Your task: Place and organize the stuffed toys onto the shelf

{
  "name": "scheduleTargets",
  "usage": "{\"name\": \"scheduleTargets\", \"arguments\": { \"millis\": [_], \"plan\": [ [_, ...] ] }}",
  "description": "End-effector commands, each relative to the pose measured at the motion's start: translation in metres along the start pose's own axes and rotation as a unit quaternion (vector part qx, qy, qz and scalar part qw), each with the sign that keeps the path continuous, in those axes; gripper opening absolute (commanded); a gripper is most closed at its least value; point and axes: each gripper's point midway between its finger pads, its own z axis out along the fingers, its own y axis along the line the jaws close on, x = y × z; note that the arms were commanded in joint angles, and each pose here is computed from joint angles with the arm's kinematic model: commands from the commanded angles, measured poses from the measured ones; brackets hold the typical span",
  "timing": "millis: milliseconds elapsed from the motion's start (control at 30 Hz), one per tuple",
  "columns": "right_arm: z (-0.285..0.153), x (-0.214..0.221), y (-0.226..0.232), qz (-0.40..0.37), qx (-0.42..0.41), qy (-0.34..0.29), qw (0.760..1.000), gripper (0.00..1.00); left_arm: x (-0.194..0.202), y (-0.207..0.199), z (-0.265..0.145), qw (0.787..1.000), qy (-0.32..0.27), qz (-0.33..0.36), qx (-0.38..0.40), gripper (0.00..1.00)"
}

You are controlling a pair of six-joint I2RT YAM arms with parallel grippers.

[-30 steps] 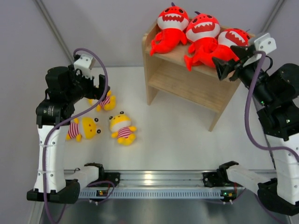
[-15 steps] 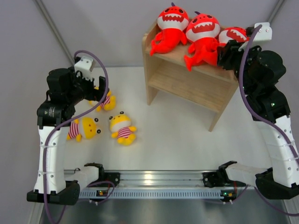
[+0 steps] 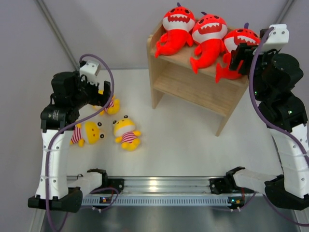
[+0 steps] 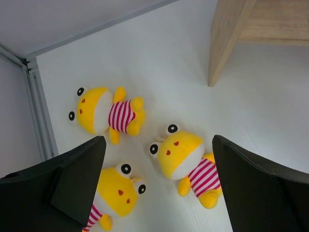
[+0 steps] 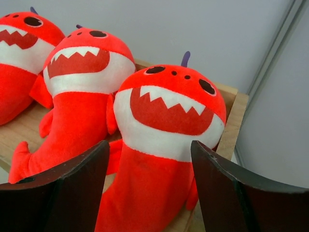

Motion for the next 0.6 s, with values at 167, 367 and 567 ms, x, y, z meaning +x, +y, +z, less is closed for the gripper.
{"name": "scheduleTargets", "arguments": {
  "millis": [167, 367, 567],
  "plan": [
    [-0.026, -0.041, 0.009, -0.021, -0.064, -0.060, 0.996, 0.73, 0.120, 0.025, 0.065, 0.981, 0.187, 0.057, -0.011, 0.93],
    [-0.033, -0.029, 0.028, -0.044, -0.122, -0.063, 0.990, 0.74, 0.217, 0.001, 0.114, 0.951, 0.295, 0.066, 0.062, 0.98],
    [-0.033, -0.017, 0.042, -0.063, -0.163, -0.048, 0.983, 0.75, 0.236, -0.015, 0.157, 0.956, 0.262, 0.087, 0.102, 0.98]
  ]
}}
